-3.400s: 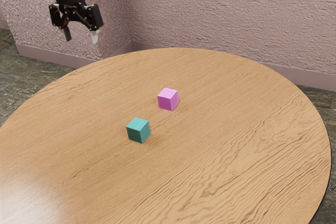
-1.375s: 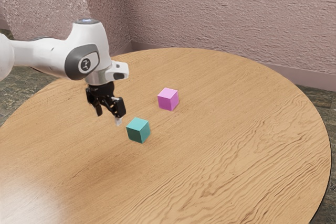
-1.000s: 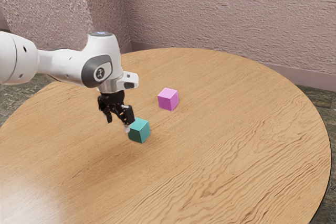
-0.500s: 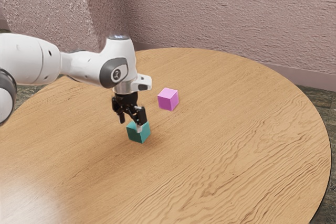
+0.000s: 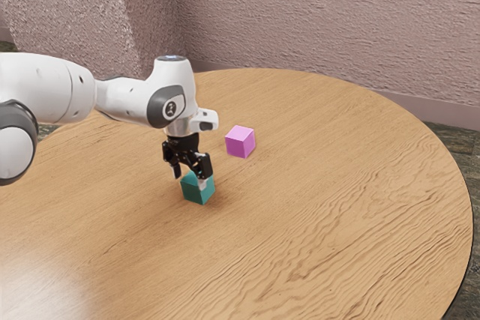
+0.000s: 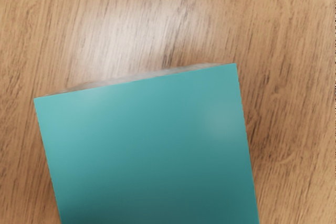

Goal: Pick up the blue block with one arm, and put the blue block on the pink block with one arm

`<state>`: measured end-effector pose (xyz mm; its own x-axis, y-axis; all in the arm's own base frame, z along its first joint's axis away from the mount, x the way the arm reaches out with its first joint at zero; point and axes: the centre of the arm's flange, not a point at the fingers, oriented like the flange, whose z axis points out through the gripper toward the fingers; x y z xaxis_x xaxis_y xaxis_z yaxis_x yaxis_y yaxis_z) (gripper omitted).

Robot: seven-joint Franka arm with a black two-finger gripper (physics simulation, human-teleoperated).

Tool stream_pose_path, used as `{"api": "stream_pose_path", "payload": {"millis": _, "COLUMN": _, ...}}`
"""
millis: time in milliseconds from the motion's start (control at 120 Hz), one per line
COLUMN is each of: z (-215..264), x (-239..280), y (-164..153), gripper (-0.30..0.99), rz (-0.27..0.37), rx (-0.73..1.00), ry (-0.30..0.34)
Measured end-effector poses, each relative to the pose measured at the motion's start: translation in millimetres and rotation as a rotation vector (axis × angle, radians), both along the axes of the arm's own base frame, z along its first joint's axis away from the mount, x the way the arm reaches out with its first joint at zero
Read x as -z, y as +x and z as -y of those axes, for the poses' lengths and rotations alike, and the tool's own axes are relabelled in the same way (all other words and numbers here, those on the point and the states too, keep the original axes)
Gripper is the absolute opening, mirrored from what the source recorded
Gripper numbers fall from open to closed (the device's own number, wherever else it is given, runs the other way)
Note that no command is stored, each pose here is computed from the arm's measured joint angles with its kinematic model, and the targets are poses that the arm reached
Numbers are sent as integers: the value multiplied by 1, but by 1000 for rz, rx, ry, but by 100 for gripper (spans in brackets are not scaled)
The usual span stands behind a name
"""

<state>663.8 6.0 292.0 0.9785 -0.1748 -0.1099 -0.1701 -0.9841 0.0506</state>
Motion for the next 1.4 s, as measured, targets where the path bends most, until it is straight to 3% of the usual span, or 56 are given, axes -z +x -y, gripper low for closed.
{"api": "stream_pose_path", "payload": {"millis": 300, "z": 3, "x": 15, "y": 13, "gripper": 69, "rz": 42, "rx": -24, "ry": -4}}
{"api": "stream_pose_path", "payload": {"millis": 583, "z": 3, "x": 29, "y": 15, "gripper": 69, "rz": 38, "rx": -34, "ry": -1}}
{"api": "stream_pose_path", "payload": {"millis": 842, "z": 1, "x": 31, "y": 15, "gripper": 38, "rz": 40, "rx": -41, "ry": 5}}
{"api": "stream_pose_path", "payload": {"millis": 1017, "z": 1, "x": 29, "y": 16, "gripper": 34, "rz": 45, "rx": -46, "ry": 14}}
{"api": "stream_pose_path", "payload": {"millis": 1217, "z": 3, "x": -5, "y": 24, "gripper": 33, "rz": 94, "rx": -52, "ry": 23}}
{"api": "stream_pose_path", "payload": {"millis": 1400, "z": 21, "x": -88, "y": 60, "gripper": 32, "rz": 212, "rx": -25, "ry": 43}}
